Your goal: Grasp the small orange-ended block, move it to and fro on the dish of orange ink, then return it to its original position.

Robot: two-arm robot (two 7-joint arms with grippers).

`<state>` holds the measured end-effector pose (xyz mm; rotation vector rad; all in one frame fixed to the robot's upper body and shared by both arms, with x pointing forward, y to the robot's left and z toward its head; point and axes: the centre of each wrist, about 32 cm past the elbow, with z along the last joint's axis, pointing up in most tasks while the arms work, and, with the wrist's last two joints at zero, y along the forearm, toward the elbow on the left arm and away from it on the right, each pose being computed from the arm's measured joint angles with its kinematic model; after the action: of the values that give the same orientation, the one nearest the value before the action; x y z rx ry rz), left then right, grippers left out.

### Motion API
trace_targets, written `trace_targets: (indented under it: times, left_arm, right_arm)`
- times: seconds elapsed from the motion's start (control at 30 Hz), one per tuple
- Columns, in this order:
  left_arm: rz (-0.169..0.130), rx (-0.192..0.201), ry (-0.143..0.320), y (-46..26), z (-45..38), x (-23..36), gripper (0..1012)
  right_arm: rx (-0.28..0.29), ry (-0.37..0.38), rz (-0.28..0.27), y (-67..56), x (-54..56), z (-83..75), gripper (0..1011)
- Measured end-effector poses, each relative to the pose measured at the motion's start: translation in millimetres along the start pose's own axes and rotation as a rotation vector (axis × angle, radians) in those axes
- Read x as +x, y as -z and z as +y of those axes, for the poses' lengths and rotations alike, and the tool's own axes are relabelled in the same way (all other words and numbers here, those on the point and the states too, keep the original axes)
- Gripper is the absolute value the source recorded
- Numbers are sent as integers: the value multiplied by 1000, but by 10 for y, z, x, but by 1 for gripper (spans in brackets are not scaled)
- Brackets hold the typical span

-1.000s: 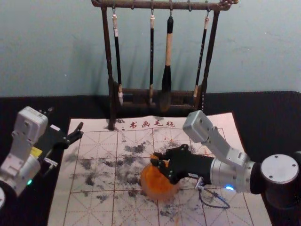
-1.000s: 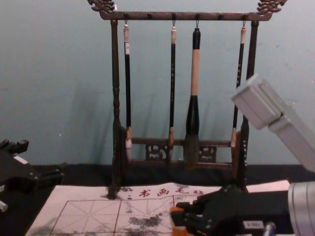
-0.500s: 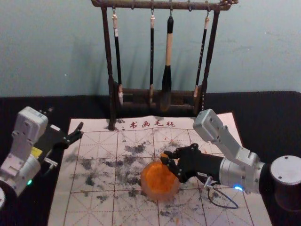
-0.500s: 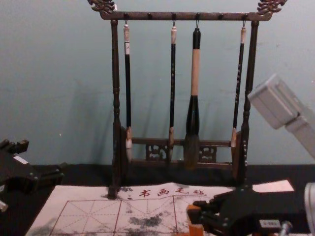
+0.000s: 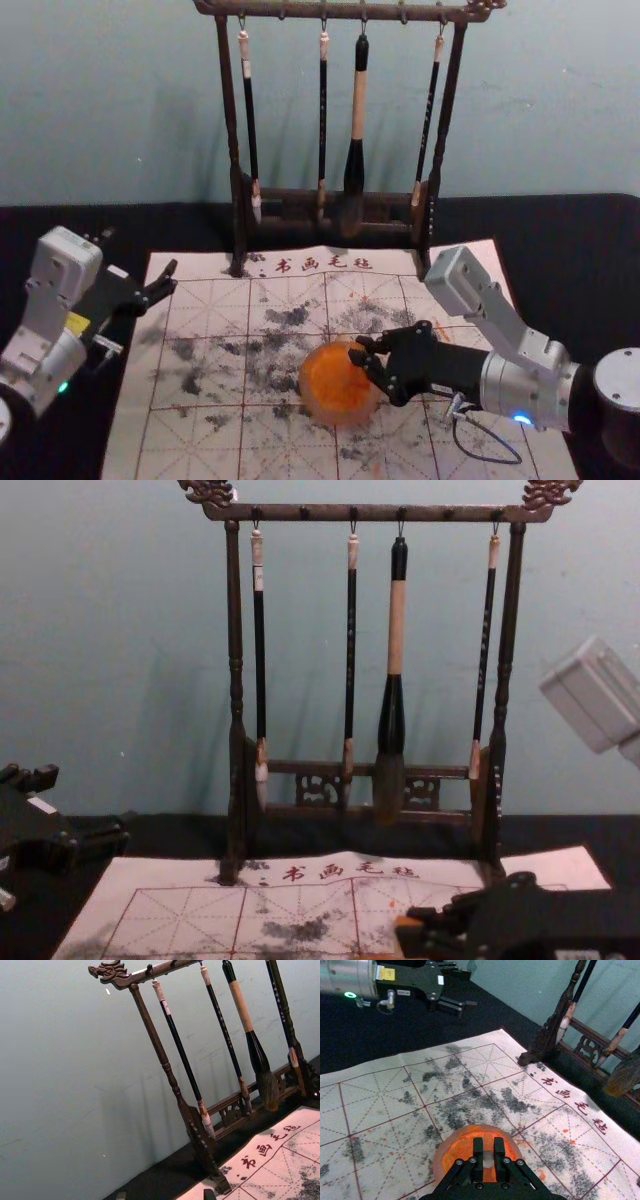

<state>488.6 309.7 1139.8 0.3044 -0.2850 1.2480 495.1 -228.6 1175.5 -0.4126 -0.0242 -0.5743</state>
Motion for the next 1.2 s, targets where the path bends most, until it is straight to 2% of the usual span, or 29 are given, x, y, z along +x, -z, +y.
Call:
trace_targets:
  times: [0.33, 0.63, 0.87, 1.2]
  left_arm:
    - [0, 0, 0, 0, 0, 0, 1001]
    - [0, 0, 0, 0, 0, 0, 1001]
    - [0, 0, 0, 0, 0, 0, 1001]
    - [0, 0, 0, 0, 0, 0, 1001]
  right_arm:
    - [2, -37, -3, -6, -77, -15, 78]
    - [6, -65, -13, -41, -106, 59, 78]
    - [7, -72, -18, -62, -95, 129, 78]
    - [9, -42, -16, -90, -21, 179, 78]
